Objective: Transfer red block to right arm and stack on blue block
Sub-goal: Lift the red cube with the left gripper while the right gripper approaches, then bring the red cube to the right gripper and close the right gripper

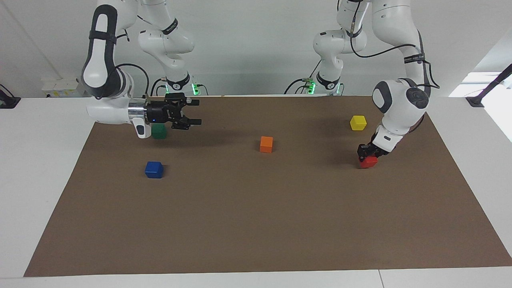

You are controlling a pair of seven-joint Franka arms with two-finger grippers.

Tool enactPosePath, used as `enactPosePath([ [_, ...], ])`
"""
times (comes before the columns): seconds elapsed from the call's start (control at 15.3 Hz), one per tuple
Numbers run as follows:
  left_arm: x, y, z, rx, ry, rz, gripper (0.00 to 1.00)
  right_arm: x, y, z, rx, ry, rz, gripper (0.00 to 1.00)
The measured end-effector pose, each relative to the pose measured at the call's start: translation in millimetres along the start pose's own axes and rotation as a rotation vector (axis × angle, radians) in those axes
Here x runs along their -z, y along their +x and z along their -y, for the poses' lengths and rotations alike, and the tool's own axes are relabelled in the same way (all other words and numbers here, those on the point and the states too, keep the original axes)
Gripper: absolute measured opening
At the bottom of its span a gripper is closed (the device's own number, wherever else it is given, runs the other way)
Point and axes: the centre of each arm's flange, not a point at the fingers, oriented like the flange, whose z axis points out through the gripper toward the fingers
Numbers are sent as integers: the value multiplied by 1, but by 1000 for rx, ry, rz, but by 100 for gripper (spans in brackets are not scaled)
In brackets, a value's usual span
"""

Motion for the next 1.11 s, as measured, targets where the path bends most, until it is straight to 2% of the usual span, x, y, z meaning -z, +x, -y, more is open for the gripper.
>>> enactPosePath([
  [0.2, 63, 4, -24, 152, -40, 129, 55, -29, 1, -24, -36, 195, 30, 100],
  [0.39, 134, -21, -90, 337, -135, 155, 55, -62, -1, -32, -56, 345, 63, 100],
  [0.52, 171, -52, -132, 421, -197, 174, 55, -82, -2, -32, -56, 402, 69, 100],
  [0.66, 201, -79, -167, 570, -281, 212, 55, -103, -6, -28, -56, 466, 72, 100],
  [0.79, 214, -96, -195, 715, -335, 277, 55, -124, -11, -28, -51, 509, 68, 100],
  [0.92, 213, -108, -225, 822, -342, 335, 55, -142, -19, -37, -37, 558, 72, 100],
  [1.11, 207, -121, -262, 1062, -351, 411, 55, -158, -28, -54, -34, 599, 89, 100],
])
